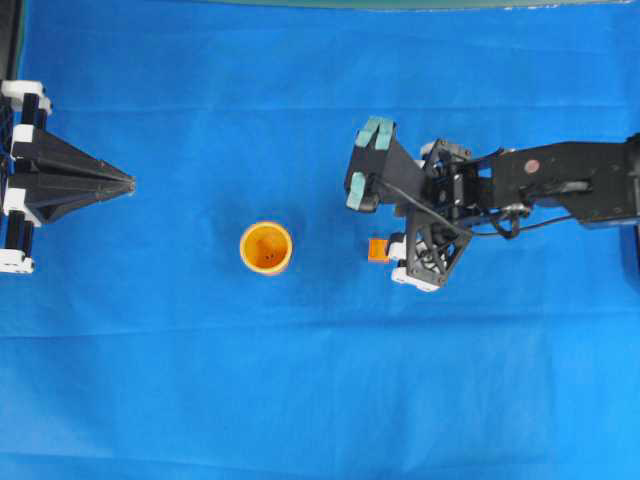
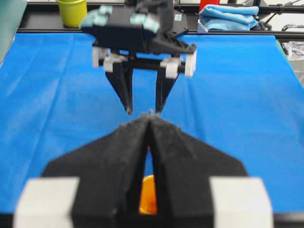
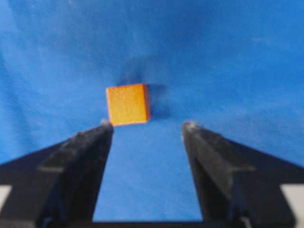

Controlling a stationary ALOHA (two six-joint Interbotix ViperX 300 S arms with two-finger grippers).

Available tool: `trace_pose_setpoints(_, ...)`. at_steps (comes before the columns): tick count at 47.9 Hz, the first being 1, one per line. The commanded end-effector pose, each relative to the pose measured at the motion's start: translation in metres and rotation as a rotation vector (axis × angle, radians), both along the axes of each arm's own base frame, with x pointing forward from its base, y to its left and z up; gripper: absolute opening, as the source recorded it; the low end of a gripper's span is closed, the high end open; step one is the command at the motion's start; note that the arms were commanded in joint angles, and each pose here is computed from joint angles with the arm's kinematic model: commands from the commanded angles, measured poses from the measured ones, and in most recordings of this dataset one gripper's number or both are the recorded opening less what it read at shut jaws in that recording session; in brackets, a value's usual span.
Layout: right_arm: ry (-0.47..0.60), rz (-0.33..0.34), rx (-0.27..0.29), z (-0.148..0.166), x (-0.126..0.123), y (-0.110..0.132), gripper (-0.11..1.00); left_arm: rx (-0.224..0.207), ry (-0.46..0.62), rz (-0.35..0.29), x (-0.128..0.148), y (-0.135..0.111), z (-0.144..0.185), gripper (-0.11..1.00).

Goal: Move the block forward with right arm.
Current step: 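Close the right gripper on the orange cube and lift it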

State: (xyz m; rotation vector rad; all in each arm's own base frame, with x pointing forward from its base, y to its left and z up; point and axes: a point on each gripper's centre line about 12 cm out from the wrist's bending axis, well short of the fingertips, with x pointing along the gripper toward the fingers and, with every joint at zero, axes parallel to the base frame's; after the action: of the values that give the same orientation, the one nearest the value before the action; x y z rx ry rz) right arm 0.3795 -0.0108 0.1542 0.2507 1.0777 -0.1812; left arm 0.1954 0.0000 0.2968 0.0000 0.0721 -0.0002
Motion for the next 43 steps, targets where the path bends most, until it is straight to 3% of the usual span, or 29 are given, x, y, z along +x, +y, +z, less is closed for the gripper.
trace_pose_setpoints(1,-0.043,0.006,-0.003,0.007,0.01,0.001,0.64,0.005,-0.031,0.001,0.003,0.0,0.012,0.03)
trace_pose_setpoints(19,-0.046,0.034,-0.002,-0.008,0.029,0.012,0.64,0.005,-0.031,0.001,0.003,0.0,0.012,0.03)
trace_pose_setpoints(43,-0.018,0.055,-0.001,-0.027,0.031,0.02,0.63,0.003,-0.037,0.001,0.002,0.0,0.014,0.03)
